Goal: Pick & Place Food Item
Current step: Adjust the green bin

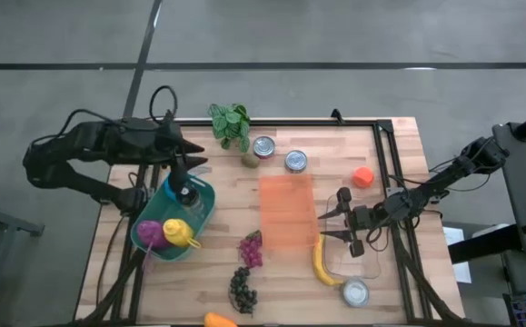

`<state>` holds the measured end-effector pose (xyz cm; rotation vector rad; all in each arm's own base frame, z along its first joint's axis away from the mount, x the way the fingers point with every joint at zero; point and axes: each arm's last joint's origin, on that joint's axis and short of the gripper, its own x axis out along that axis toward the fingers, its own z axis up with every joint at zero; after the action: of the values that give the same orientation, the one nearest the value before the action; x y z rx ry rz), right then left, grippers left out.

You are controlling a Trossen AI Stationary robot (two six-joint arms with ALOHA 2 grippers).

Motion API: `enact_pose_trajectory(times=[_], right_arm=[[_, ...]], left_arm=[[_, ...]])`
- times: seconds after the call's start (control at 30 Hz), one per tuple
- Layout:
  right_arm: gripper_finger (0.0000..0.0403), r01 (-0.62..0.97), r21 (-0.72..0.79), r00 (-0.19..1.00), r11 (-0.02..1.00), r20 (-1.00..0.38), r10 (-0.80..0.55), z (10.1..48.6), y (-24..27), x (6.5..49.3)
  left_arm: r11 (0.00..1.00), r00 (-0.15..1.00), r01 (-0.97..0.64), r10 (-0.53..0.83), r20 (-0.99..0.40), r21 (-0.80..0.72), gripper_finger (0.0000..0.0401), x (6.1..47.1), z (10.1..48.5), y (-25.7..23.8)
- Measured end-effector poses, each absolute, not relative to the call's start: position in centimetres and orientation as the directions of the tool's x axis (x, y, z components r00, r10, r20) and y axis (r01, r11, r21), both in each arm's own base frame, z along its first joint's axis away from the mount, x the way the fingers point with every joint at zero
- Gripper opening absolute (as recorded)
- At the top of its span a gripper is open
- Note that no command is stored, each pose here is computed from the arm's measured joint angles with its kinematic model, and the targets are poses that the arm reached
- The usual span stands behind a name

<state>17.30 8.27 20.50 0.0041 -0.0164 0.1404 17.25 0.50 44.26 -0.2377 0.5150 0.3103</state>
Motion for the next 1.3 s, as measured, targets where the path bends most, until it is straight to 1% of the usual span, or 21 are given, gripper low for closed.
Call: enact_pose_trajectory(times=[0.2,0.33,0.47,0.63,0.8,0.87,1.07,1.17,1.3], right_arm=[[0.0189,-0.14,0.003,0.99,0.99,0.017,0.14,20.5,8.3,17.3],[0.0189,-0.14,0.003,0.99,0.99,0.017,0.14,20.5,8.3,17.3],[0.0189,-0.14,0.003,0.99,0.99,0.017,0.14,20.5,8.3,17.3],[0.0189,-0.14,0.003,0.99,0.99,0.017,0.14,20.5,8.3,17.3],[0.0189,-0.14,0.003,0.99,0.99,0.017,0.14,20.5,8.3,17.3],[0.0189,-0.14,0.003,0.99,0.99,0.017,0.14,20.5,8.3,17.3],[0.0189,-0.14,0.003,0.99,0.99,0.017,0.14,20.5,8.3,17.3],[0.0189,-0.14,0.003,0.99,0.99,0.017,0.14,20.5,8.3,17.3],[0.0189,-0.14,0.003,0.99,0.99,0.017,0.14,20.5,8.3,17.3]], left_arm=[[0.931,0.847,-0.336,0.23,-0.48,-0.146,0.016,15.9,44.9,0.5],[0.928,0.889,-0.326,0.236,-0.392,-0.18,0.016,13.6,45.2,0.5],[0.923,0.912,-0.327,0.251,-0.325,-0.204,0.016,13.0,43.9,0.6],[0.91,0.914,-0.335,0.251,-0.318,-0.243,0.016,12.6,42.5,0.6],[0.911,0.923,-0.312,0.225,-0.312,-0.268,0.016,12.5,43.2,0.4],[0.913,0.921,-0.303,0.208,-0.328,-0.272,0.016,12.8,43.5,0.1],[0.907,0.853,-0.325,0.158,-0.497,-0.269,0.016,14.8,42.6,-1.8],[0.929,0.845,-0.273,0.109,-0.524,-0.248,0.0162,15.5,42.8,-3.5],[0.958,0.835,-0.167,0.012,-0.55,-0.233,0.0178,16.1,42.8,-6.7]])
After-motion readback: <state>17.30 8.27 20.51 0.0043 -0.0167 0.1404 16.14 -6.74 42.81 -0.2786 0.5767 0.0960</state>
